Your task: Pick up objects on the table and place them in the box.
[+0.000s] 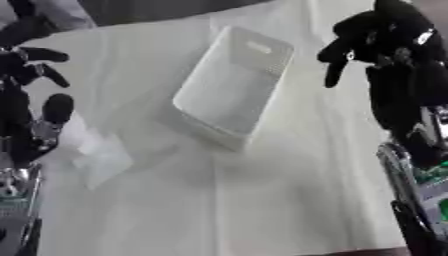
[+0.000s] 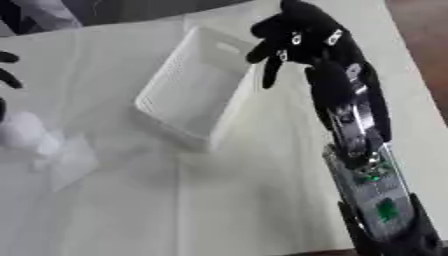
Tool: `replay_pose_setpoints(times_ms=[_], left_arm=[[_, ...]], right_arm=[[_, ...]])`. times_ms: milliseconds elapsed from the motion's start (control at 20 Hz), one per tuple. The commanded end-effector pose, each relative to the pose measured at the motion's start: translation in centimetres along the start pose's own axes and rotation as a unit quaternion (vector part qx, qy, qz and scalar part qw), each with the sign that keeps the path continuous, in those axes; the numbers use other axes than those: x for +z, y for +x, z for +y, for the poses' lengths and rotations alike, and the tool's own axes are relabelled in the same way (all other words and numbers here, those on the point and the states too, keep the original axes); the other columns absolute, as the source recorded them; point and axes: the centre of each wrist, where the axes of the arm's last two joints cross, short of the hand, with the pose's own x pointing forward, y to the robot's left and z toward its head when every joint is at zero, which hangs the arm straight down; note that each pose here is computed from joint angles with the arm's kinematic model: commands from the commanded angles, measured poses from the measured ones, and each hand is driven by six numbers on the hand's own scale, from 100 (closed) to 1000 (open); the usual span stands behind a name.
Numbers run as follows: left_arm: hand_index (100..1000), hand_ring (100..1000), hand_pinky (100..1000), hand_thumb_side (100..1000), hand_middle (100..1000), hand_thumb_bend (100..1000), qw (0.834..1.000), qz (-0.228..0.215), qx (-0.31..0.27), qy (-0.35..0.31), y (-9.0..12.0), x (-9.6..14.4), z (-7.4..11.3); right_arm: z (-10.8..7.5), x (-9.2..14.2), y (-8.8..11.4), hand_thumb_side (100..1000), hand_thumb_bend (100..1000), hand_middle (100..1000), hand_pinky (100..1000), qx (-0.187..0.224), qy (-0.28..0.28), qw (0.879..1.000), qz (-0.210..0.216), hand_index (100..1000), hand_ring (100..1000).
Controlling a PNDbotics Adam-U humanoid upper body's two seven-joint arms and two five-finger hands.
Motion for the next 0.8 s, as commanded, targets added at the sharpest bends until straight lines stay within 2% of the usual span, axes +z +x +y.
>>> replay_pose_setpoints(times_ms=[50,100,150,250,400,800], left_arm=[[891,681,445,684,744,843,0.999,0.006,-0.034,-0.013,0.2,-0.2,0.7],[891,677,437,686,742,835,0.998,0.007,-0.056,-0.021,0.1,-0.2,1.2],[893,694,473,677,756,884,0.996,0.007,-0.077,-0.032,0.0,-0.2,1.6],[891,713,516,681,767,915,0.990,0.005,-0.130,-0.060,-0.1,-0.2,2.6],[891,723,540,693,774,927,0.976,0.004,-0.196,-0.098,-0.2,-0.3,3.7],[874,720,566,716,770,946,0.945,0.001,-0.286,-0.156,-0.3,-0.2,4.9]], right_arm=[[-0.1,-0.4,0.4,1000,100,707,330,0.003,0.005,1.000,-0.011,919,590],[-0.1,-0.4,0.4,1000,100,708,330,0.003,0.005,1.000,-0.010,919,590],[-0.1,-0.3,0.4,1000,100,707,328,0.003,0.006,1.000,-0.010,918,588],[-0.1,-0.3,0.4,1000,100,706,327,0.003,0.008,1.000,-0.008,917,587],[-0.1,-0.2,0.4,1000,100,705,325,0.003,0.011,1.000,-0.006,916,585],[-0.1,-0.2,0.4,1000,100,700,317,0.001,0.016,1.000,-0.007,908,570]])
